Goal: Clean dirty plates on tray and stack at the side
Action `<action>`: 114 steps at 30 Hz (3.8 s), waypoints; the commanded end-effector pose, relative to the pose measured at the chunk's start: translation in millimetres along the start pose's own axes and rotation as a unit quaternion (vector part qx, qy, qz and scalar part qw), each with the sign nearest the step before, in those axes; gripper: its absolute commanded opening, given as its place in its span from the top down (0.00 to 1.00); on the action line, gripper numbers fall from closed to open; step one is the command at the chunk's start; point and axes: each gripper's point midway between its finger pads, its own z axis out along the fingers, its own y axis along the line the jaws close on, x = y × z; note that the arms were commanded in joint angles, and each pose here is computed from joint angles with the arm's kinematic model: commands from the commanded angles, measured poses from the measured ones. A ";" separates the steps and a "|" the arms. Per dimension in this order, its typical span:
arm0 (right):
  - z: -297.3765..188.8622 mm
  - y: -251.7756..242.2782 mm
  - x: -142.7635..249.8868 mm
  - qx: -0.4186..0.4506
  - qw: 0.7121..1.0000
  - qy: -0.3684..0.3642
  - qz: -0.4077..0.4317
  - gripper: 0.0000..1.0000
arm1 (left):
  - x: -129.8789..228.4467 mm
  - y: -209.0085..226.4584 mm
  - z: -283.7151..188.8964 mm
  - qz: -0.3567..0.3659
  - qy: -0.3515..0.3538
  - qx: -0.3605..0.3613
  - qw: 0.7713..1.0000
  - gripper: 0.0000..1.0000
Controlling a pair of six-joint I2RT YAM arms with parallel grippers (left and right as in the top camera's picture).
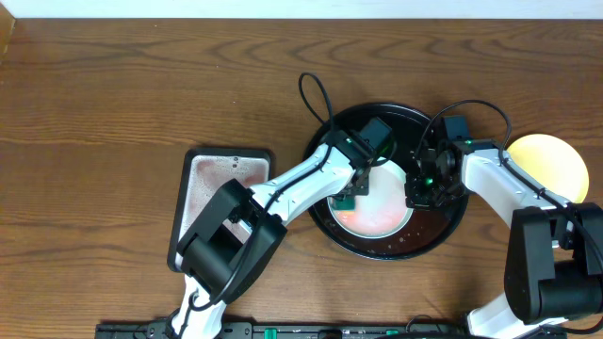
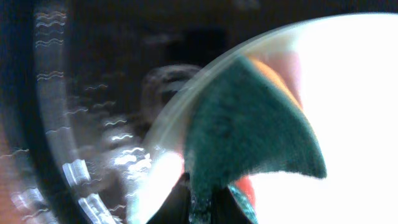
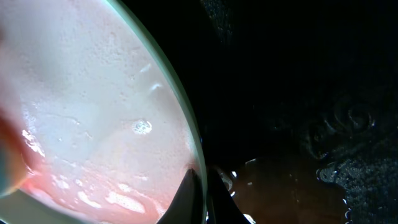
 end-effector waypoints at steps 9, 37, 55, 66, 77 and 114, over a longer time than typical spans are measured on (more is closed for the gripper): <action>7.6 -25.1 9.3 0.065 0.998 0.018 -0.010 0.99 | 53.9 -107.3 1.8 -0.005 0.108 0.228 0.968 0.92; 7.5 -25.3 9.4 0.065 0.998 0.018 -0.009 0.99 | -18.6 85.3 1.8 0.065 -0.081 -0.232 0.967 0.92; 1.3 -23.4 8.2 0.064 0.998 0.009 -0.011 0.99 | -28.3 26.9 -136.0 0.034 -0.161 -0.026 0.986 0.87; -50.3 -8.0 -8.4 0.059 0.994 -0.090 -0.027 0.99 | 13.3 137.1 -204.0 -0.031 -0.127 -0.085 0.988 0.92; -68.2 -2.2 -5.2 0.126 0.983 -0.124 -0.053 0.99 | 49.9 236.9 -120.3 -0.172 -0.043 -0.070 0.982 0.92; -224.5 81.8 28.0 0.386 0.766 -0.443 -0.261 0.99 | 58.3 219.3 -168.5 -0.154 -0.124 0.037 0.979 0.17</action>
